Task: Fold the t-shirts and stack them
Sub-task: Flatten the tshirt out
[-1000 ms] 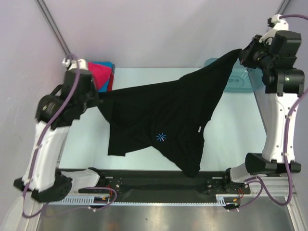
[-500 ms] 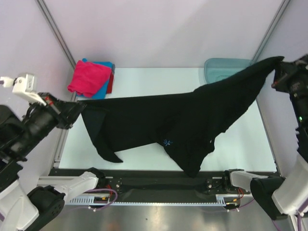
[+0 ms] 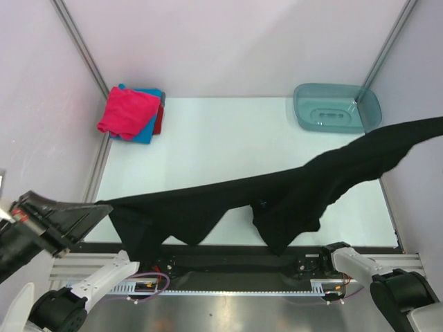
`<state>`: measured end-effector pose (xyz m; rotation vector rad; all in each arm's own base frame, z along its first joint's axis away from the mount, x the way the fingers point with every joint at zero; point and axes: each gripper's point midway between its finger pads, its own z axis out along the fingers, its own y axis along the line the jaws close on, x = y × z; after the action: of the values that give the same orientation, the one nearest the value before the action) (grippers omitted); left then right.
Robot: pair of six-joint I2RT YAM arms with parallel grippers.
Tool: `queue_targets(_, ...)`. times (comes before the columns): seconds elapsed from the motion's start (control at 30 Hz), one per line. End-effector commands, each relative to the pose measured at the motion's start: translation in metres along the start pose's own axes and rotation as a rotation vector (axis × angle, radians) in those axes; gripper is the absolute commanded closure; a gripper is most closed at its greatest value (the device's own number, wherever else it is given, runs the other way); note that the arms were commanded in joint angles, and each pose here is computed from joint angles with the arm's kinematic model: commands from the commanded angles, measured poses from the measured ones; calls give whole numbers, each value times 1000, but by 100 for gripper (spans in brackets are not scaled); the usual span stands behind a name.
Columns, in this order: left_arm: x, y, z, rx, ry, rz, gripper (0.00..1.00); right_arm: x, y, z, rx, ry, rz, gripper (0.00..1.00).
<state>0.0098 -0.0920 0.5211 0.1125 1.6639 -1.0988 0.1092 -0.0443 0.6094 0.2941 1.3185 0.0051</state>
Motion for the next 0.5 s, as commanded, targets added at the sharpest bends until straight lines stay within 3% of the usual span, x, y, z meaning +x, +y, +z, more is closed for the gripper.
queue_targets(0.0,11,-20,-28,55,34,-168,100,-49,-47,-29,166,-183,91,100)
queue_targets(0.07,5,-30,-44,93,-9,-201,100,-57,-65,-47,207,-239,136,100)
queue_targets(0.2,20,-32,-59,144,46,-242,99,-74,-109,-85,322,-338,187,100)
queue_targets(0.37,-7,-15,-101,96,-206,-338,99,-89,-135,-106,436,-390,126,100)
queue_targets(0.47,-8,-9,-93,81,-179,-312,100,-92,-143,-109,488,-391,73,100)
